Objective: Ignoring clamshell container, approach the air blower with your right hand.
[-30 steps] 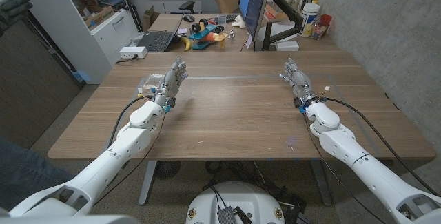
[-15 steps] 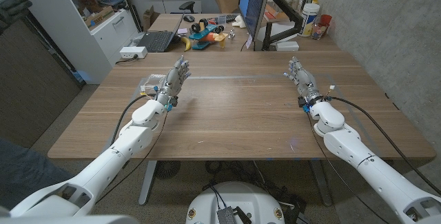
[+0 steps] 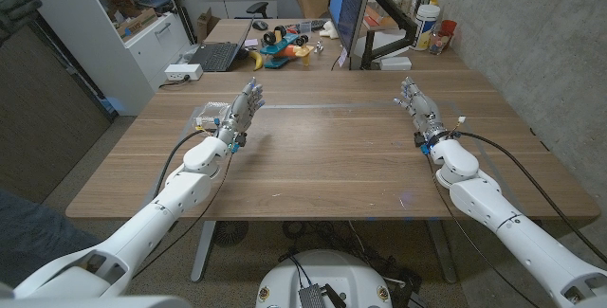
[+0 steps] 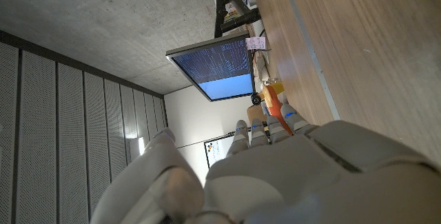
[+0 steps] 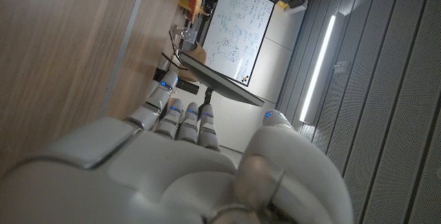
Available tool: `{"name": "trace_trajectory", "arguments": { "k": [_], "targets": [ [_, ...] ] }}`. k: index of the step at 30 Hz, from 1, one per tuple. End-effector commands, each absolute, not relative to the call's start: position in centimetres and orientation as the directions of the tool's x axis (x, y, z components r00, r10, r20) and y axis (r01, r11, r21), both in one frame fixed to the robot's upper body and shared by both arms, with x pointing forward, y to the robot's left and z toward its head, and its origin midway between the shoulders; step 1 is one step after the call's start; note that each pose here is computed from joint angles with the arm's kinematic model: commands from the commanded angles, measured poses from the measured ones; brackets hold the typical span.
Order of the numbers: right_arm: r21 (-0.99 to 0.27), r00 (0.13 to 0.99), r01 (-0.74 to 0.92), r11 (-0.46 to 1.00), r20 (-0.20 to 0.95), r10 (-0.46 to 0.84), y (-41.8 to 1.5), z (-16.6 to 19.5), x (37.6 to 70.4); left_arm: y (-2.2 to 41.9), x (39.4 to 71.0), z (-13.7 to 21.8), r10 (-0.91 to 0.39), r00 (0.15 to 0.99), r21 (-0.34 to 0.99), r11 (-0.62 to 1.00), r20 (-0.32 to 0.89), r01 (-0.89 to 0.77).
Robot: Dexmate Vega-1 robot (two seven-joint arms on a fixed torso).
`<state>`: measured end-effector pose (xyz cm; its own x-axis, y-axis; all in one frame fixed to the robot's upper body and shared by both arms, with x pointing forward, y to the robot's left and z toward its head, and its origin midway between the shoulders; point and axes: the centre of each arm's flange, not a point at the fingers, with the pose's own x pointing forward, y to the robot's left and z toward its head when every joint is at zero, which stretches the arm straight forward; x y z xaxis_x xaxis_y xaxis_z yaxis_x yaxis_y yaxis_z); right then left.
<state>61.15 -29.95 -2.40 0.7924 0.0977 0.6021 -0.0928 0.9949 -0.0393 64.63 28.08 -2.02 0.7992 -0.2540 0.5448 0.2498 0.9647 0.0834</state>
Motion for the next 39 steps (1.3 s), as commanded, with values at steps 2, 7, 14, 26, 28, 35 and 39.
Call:
{"name": "trace_trajectory", "arguments": {
  "k": [2,7,14,26,28,35,39],
  "targets": [
    [-0.048,0.786,-0.057,0.997,0.614,0.075,-30.6,-2.6,60.4,28.2,64.7,-1.6,-0.267,0.800,0.105,0.963,0.537,0.250],
    [-0.053,0.785,-0.051,0.997,0.616,0.073,-30.8,-2.8,60.3,28.7,64.7,-1.7,-0.261,0.808,0.107,0.964,0.527,0.242],
    [-0.077,0.775,-0.030,0.997,0.627,0.072,-30.8,-2.7,59.8,29.0,64.5,-1.9,-0.260,0.812,0.111,0.965,0.523,0.237],
    [-0.109,0.767,0.000,0.994,0.638,0.069,-30.9,-2.5,58.8,29.4,64.4,-1.9,-0.263,0.812,0.112,0.964,0.521,0.241],
    [-0.113,0.766,0.009,0.994,0.640,0.065,-31.0,-2.6,58.7,29.5,64.4,-1.9,-0.264,0.811,0.113,0.964,0.522,0.240],
    [-0.125,0.760,0.025,0.992,0.646,0.063,-31.1,-2.8,58.3,29.7,64.3,-1.8,-0.263,0.811,0.115,0.964,0.523,0.238],
    [-0.137,0.757,0.035,0.990,0.651,0.063,-31.0,-2.9,58.1,29.8,64.3,-1.8,-0.263,0.812,0.118,0.964,0.521,0.237]
  ]
}}
